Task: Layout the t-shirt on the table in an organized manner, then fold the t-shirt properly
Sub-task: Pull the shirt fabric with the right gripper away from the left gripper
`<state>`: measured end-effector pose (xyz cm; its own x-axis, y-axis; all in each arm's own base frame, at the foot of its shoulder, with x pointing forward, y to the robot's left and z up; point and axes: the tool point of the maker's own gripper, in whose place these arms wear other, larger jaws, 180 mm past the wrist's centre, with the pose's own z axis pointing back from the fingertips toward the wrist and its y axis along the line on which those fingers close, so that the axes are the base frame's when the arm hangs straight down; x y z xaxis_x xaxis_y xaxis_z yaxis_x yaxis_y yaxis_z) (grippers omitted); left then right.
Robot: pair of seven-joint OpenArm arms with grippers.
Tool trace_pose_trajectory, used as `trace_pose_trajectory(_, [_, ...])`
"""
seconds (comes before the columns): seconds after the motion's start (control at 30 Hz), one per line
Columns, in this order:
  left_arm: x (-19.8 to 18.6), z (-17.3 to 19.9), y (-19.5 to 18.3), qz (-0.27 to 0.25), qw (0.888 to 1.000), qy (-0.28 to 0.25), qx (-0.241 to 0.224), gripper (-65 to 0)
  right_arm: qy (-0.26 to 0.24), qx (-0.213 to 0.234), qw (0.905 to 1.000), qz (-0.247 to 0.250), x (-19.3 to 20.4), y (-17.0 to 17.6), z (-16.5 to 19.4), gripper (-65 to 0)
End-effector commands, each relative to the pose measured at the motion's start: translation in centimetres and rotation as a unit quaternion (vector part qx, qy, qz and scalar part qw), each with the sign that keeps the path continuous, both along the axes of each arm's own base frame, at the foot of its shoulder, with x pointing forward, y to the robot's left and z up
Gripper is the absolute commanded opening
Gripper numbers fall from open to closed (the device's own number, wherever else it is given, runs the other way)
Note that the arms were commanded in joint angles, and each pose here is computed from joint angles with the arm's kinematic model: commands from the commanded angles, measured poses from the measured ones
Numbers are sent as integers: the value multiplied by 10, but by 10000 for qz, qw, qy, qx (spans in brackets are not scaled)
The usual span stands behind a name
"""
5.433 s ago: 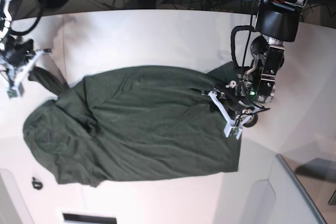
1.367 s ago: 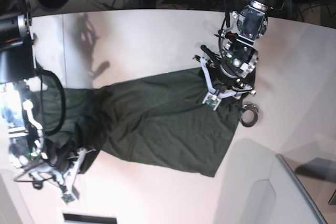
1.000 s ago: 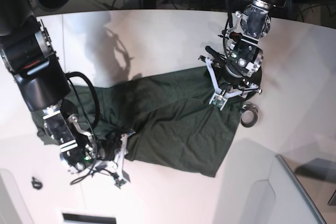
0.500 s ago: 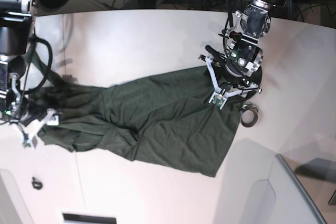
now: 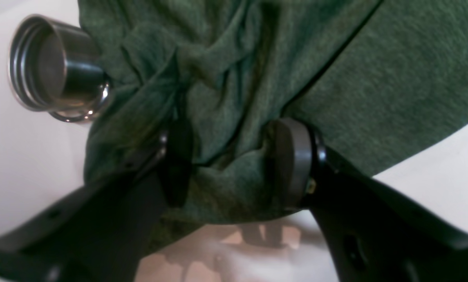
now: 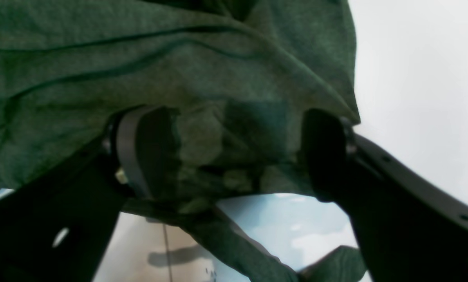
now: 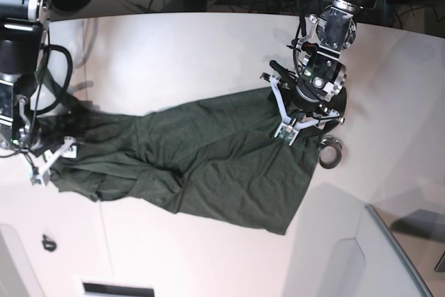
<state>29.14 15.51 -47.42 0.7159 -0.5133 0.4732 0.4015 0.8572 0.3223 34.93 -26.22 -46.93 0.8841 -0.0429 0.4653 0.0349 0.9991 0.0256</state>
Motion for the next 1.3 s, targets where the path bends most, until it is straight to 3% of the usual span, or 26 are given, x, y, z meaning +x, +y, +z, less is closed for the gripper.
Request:
trace_pose_trajectory(0.0, [11, 10, 4, 22, 9998, -201, 37, -331, -225, -56, 9997, -15, 13, -7, 14, -198])
trace_pose_trajectory(0.2, [11, 11, 4, 27, 9998, -218, 35, -331, -115, -24, 9999, -18, 3, -4, 5, -209])
trace_pose_trajectory(0.27, [11, 11, 4, 28, 9998, -210, 36, -331, -100, -22, 9999, -19, 2, -4, 4, -248])
trace_pose_trajectory(0.33, [11, 11, 4, 28, 9998, -210, 36, -331, -95, -6, 10000, -21, 2, -3, 4, -353])
trace_pose_trajectory(0.47, [11, 11, 4, 28, 9998, -210, 36, -331, -113, 76, 9999, -86, 3, 0, 5, -650])
trace_pose_trajectory(0.6, [12, 11, 4, 30, 9998, -218, 38, -331, -200, 183, 9992, -286, 7, -3, 19, -648])
trace_pose_trajectory(0.8, [15, 13, 4, 30, 9997, -249, 38, -331, -521, -198, 9983, 183, 12, 15, 69, -650])
trace_pose_trajectory(1.07, [16, 14, 3, 6, 9997, -261, 44, -331, -898, -773, 9913, 571, -28, 41, 150, -650])
trace_pose_trajectory(1.17, [16, 14, 3, -2, 9997, -259, 43, -331, -986, -632, 9909, 670, -42, 66, 161, -650])
trace_pose_trajectory(1.27, [16, 14, 3, -4, 9996, -260, 50, -331, -905, -370, 9885, 1157, -44, 111, 154, -650])
